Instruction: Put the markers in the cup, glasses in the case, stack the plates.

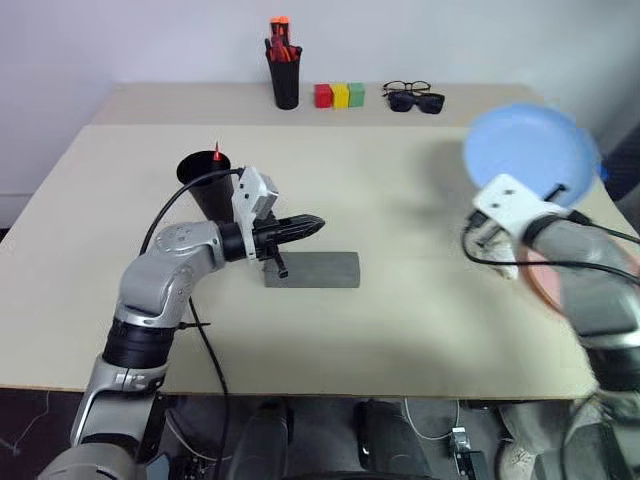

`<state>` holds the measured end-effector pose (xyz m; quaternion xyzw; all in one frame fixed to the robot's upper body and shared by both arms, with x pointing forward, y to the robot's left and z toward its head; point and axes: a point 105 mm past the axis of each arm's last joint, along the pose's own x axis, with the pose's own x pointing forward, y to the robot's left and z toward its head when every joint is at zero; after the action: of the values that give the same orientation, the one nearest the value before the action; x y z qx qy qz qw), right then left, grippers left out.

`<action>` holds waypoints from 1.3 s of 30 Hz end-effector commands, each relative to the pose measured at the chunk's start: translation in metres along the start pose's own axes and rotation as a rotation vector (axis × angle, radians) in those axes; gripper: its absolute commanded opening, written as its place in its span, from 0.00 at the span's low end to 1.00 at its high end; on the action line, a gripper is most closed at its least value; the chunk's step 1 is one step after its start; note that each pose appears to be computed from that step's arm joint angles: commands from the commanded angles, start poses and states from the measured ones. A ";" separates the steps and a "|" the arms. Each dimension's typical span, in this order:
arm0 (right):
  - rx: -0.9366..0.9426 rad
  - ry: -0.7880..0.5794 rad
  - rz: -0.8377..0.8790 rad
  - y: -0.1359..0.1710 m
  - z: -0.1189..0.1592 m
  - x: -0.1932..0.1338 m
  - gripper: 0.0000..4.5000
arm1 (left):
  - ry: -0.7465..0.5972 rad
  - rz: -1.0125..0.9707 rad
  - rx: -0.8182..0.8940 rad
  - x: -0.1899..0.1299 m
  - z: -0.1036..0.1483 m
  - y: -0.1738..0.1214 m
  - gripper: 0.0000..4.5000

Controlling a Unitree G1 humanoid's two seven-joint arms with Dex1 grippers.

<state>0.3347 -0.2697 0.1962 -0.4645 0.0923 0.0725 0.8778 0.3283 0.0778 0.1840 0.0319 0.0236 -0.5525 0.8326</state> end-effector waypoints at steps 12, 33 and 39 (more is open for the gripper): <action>0.145 0.215 0.078 0.007 -0.050 -0.063 0.43 | -0.055 -0.189 0.101 0.030 0.028 -0.008 0.00; 0.301 0.182 0.164 0.061 -0.054 0.016 0.64 | -0.030 -0.139 0.072 0.012 0.029 -0.023 0.00; 0.287 0.146 0.120 0.052 -0.045 0.023 0.01 | -0.049 -0.116 0.032 0.010 0.030 -0.023 0.00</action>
<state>0.3376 -0.2754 0.1102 -0.3148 0.2163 0.0894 0.9198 0.3167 0.0577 0.1992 0.0325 0.0217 -0.5953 0.8026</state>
